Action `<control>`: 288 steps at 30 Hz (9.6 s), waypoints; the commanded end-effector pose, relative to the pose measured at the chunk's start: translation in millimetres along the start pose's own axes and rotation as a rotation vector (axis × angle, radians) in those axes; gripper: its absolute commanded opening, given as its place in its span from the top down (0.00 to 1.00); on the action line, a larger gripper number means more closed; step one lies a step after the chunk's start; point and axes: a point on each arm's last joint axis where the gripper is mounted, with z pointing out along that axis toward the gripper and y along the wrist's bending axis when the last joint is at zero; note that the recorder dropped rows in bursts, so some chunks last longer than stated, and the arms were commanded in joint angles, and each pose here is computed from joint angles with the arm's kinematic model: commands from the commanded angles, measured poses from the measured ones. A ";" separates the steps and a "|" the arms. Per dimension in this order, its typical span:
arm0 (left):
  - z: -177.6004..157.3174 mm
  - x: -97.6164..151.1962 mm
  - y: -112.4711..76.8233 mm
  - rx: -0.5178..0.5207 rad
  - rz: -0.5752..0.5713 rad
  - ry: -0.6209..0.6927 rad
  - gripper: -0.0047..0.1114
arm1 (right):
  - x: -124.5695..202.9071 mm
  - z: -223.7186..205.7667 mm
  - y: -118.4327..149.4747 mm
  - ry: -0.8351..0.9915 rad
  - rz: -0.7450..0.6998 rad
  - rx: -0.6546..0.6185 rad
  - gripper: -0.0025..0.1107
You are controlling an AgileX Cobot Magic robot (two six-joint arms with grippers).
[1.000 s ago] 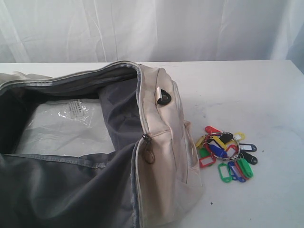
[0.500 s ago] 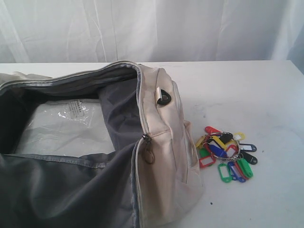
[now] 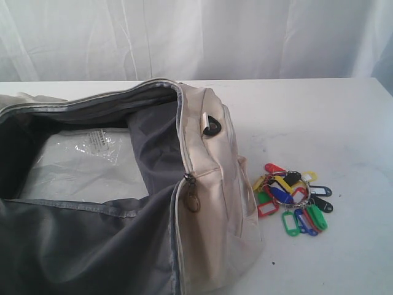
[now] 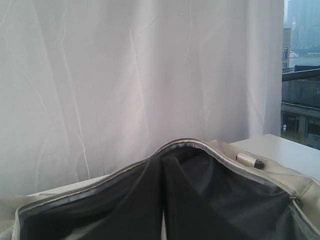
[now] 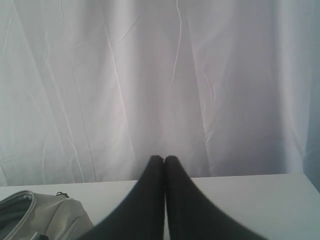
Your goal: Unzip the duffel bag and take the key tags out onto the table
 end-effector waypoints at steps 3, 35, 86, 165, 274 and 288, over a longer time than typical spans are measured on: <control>-0.2 0.7 1.8 -0.020 -0.023 -0.009 0.96 | -0.1 -1.1 0.1 -0.006 -0.002 -0.006 0.98; -29.7 92.2 48.8 -0.594 -0.119 0.556 0.96 | 0.0 -1.1 -0.2 -0.005 -0.002 -0.002 0.98; -27.0 92.7 43.6 -0.478 -0.117 0.562 0.96 | 0.0 -1.1 0.0 -0.005 -0.002 -0.005 0.98; -27.4 93.2 43.7 -0.461 -0.052 0.585 0.96 | 59.8 -35.7 -8.7 0.002 -0.072 0.063 0.98; -27.4 93.2 43.7 -0.461 -0.052 0.585 0.96 | 152.8 -51.5 -22.9 0.353 -0.164 0.111 0.98; -27.4 93.2 43.7 -0.461 -0.052 0.585 0.96 | 152.8 -51.5 -22.9 0.353 -0.164 0.111 0.98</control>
